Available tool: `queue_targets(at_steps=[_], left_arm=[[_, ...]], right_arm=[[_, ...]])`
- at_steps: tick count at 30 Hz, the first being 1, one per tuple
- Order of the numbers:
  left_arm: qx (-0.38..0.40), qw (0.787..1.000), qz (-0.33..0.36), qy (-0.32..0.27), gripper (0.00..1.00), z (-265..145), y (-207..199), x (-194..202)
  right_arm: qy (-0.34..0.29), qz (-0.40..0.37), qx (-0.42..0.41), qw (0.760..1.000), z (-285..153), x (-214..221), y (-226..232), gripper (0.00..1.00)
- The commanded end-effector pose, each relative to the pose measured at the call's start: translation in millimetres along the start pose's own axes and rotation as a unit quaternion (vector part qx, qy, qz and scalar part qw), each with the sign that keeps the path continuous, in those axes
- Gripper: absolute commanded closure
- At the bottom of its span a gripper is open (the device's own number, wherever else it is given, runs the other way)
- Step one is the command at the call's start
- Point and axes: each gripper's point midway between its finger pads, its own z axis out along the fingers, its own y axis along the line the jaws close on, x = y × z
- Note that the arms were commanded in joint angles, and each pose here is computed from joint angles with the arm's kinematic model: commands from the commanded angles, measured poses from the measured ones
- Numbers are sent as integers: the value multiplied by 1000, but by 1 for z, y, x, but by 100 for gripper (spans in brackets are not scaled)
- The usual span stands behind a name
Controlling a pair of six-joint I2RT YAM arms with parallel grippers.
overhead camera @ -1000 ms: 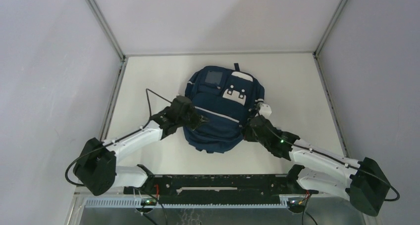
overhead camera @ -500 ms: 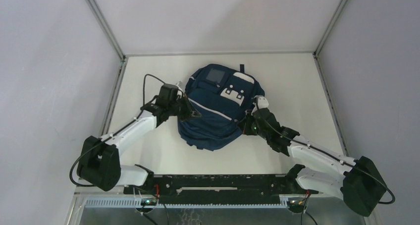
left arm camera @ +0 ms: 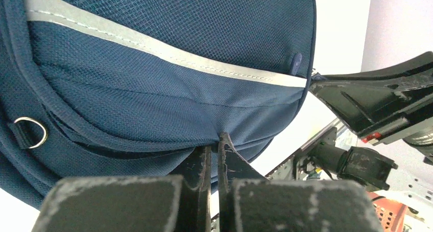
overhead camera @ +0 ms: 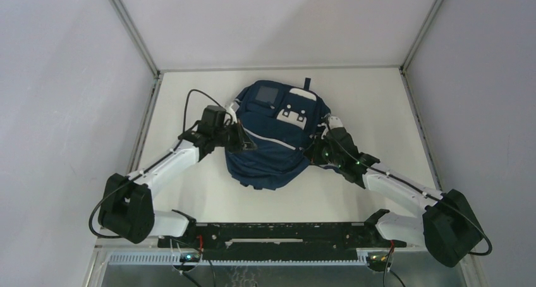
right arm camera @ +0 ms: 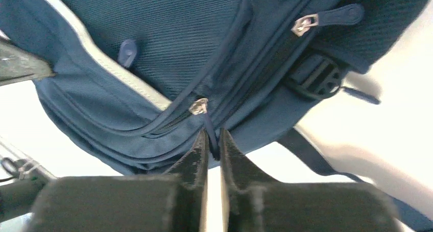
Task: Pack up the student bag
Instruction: Zip the student bag at the center of the board, then reset both arms
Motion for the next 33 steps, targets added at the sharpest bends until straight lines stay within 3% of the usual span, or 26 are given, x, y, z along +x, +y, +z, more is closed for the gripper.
queue_targets(at_steps=[1, 2, 4, 9, 13, 14, 16, 17, 18, 21, 24, 29, 33], left_arm=[[-20, 999, 45, 16, 99, -11, -4, 11], [-13, 998, 61, 17, 94, -8, -16, 15], [-7, 996, 93, 15, 74, -4, -39, 21], [-34, 993, 111, -34, 51, -21, -61, 2], [-61, 981, 138, -119, 29, -65, -63, -27], [-76, 977, 143, -141, 18, -78, -60, -33], [-92, 965, 151, -192, 11, -110, -55, -46], [-101, 960, 146, -217, 10, -125, -52, -51], [-111, 954, 134, -243, 9, -141, -47, -58], [-150, 929, 74, -330, 0, -193, -29, -77], [-172, 903, 61, -389, 0, -237, -21, -84], [-194, 878, 57, -434, 0, -275, -8, -77], [-200, 875, 56, -438, 0, -279, 1, -69]], right_arm=[[-75, -2, 140, 987, -15, -45, -60, 61], [-70, 0, 139, 988, -17, -44, -59, 49], [-60, 8, 138, 989, -21, -40, -58, 38], [-66, 28, 143, 987, -51, -37, -58, 33], [-105, 37, 139, 984, -85, -48, -54, 28], [-115, 40, 142, 982, -94, -51, -55, 26], [-136, 47, 153, 978, -111, -59, -56, 19], [-146, 50, 156, 976, -120, -64, -55, 8], [-157, 52, 154, 974, -129, -70, -53, 6], [-196, 65, 161, 965, -153, -91, -49, 5], [-246, 82, 176, 950, -180, -116, -48, 1], [-290, 86, 192, 934, -209, -135, -50, 0], [-298, 89, 202, 929, -217, -133, -55, 0]])
